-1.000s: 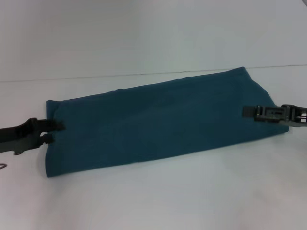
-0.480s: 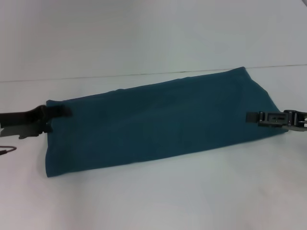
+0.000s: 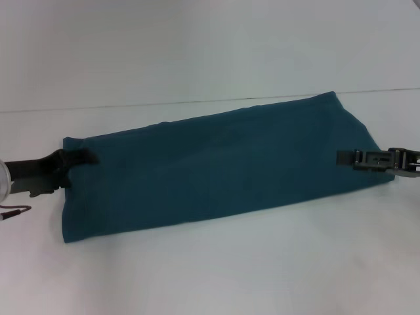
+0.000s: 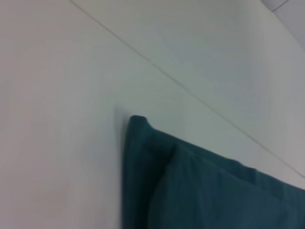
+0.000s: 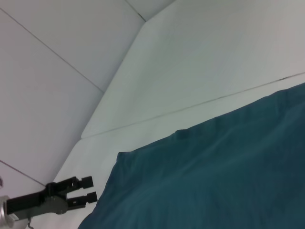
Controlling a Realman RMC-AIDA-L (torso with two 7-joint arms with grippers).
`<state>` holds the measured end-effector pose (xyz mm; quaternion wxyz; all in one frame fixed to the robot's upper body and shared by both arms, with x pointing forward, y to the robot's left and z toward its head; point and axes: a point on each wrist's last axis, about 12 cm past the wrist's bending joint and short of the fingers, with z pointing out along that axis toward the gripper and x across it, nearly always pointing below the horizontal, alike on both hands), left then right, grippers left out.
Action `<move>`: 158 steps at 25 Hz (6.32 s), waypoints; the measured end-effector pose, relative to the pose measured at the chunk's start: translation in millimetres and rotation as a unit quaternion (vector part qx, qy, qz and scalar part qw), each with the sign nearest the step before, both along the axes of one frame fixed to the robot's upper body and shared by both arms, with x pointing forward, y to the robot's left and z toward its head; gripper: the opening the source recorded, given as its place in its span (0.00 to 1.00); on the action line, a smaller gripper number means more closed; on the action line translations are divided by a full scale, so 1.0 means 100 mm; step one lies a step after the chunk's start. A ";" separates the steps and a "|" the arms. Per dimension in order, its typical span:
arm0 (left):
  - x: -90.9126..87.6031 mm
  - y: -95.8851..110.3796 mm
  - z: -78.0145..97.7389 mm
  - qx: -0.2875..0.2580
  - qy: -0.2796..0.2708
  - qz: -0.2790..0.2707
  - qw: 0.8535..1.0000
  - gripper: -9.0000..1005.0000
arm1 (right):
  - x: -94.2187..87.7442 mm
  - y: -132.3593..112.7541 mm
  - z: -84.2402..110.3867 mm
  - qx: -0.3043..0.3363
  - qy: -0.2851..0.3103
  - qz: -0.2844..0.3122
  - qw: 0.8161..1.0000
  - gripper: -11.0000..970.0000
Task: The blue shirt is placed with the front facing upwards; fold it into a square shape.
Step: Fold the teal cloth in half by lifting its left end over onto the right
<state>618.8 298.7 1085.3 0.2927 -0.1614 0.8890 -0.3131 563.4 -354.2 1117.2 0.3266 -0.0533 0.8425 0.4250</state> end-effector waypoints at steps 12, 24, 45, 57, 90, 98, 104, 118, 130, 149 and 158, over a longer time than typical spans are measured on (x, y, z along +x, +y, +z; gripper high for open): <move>0.00 -0.09 -0.08 0.012 0.003 -0.007 1.000 0.87 | 0.00 -0.02 0.00 0.004 0.001 -0.007 1.000 0.91; -0.01 -0.15 -0.09 0.003 0.005 -0.014 1.000 0.87 | 0.00 -0.04 0.01 0.008 -0.001 -0.014 1.000 0.91; -0.16 -0.07 -0.12 -0.059 0.012 0.009 0.998 0.87 | 0.00 -0.06 0.02 0.009 -0.002 -0.019 1.000 0.91; -0.15 -0.05 -0.09 -0.060 0.001 0.010 0.998 0.87 | -0.01 -0.06 0.00 0.012 0.003 -0.019 1.000 0.91; 0.03 -0.04 -0.03 0.100 -0.017 -0.031 0.994 0.87 | -0.02 -0.13 0.03 0.011 0.004 -0.026 1.000 0.91; 0.02 -0.04 -0.09 0.099 -0.007 -0.025 0.995 0.87 | -0.02 -0.13 0.03 0.012 0.004 -0.026 1.000 0.91; 0.01 -0.05 -0.10 0.097 -0.003 -0.028 0.995 0.87 | -0.02 -0.13 0.03 0.012 0.004 -0.026 1.000 0.91; 0.08 -0.22 -0.13 0.086 0.010 -0.048 0.995 0.87 | -0.02 -0.14 0.02 0.011 0.004 -0.029 1.000 0.91; 0.18 -0.55 0.03 0.057 0.024 -0.109 0.992 0.87 | -0.03 -0.15 0.02 0.010 0.003 -0.028 1.000 0.91; 0.23 -0.52 0.12 0.072 0.019 -0.118 0.990 0.45 | -0.05 -0.18 0.02 0.013 0.004 -0.037 0.999 0.91; 0.25 -0.51 0.17 0.076 0.010 -0.122 0.990 0.07 | -0.04 -0.18 0.02 0.013 0.004 -0.036 0.999 0.91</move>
